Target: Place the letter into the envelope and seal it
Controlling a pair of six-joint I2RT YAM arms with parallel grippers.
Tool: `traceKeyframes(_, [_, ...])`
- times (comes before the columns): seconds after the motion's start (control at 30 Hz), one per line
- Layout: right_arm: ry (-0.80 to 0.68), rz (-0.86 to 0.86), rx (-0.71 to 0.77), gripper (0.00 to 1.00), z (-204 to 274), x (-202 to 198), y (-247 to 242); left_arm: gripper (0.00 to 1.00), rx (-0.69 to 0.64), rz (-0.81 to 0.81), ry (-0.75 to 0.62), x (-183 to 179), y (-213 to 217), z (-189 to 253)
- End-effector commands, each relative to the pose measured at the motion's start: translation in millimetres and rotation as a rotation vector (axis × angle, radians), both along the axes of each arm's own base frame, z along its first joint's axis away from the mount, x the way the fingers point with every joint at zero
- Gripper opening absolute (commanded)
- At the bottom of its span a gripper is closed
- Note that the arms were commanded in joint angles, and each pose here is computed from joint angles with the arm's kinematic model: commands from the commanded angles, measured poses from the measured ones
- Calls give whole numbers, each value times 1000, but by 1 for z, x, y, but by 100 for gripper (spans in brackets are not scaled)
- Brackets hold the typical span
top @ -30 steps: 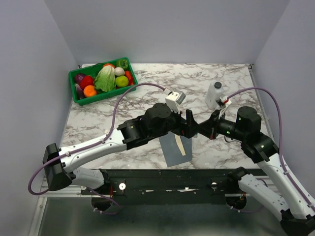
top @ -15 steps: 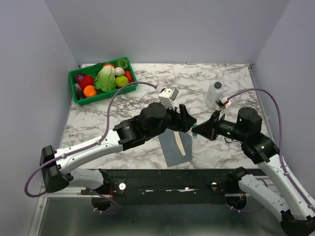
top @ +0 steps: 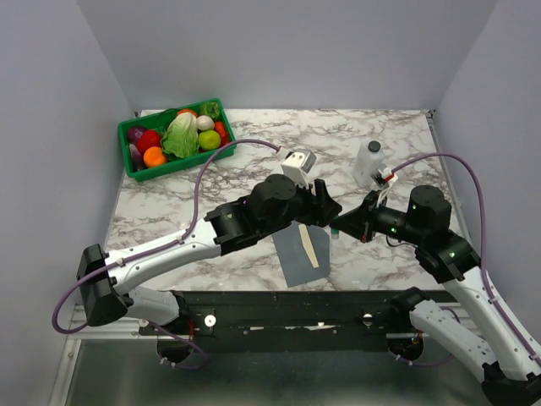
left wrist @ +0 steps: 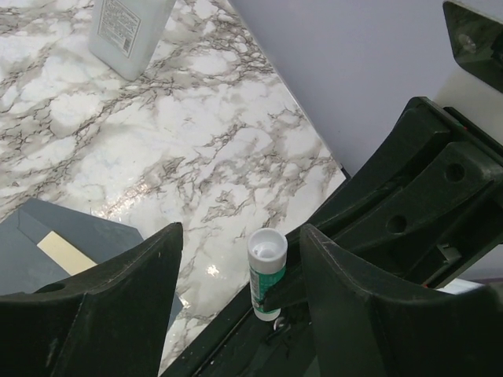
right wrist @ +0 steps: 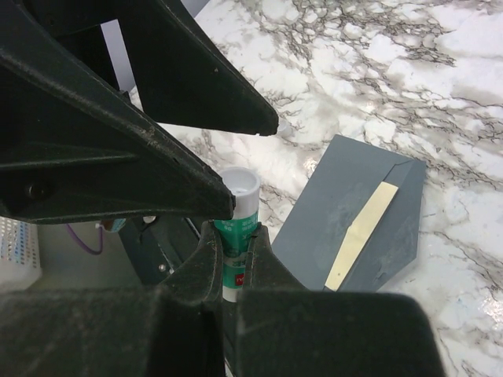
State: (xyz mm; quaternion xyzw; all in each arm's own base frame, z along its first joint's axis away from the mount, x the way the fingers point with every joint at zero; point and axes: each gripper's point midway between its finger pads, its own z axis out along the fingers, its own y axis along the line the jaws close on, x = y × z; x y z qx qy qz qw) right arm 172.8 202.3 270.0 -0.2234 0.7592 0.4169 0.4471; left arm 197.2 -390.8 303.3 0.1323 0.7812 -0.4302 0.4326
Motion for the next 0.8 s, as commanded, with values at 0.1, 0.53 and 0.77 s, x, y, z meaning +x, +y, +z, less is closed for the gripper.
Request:
traceKeyframes(0.1, [-21,30,25,1,7,-5,4,63,-16,-37,-11,-2,-10,8])
traceKeyframes(0.53, [-35,19,33,1,10,-6,2,19,-56,-103,-8,-12,-19,12])
traceKeyframes(0.77, [-67,80,47,1,20,-17,5,0,-152,-222,-107,-33,-16,36])
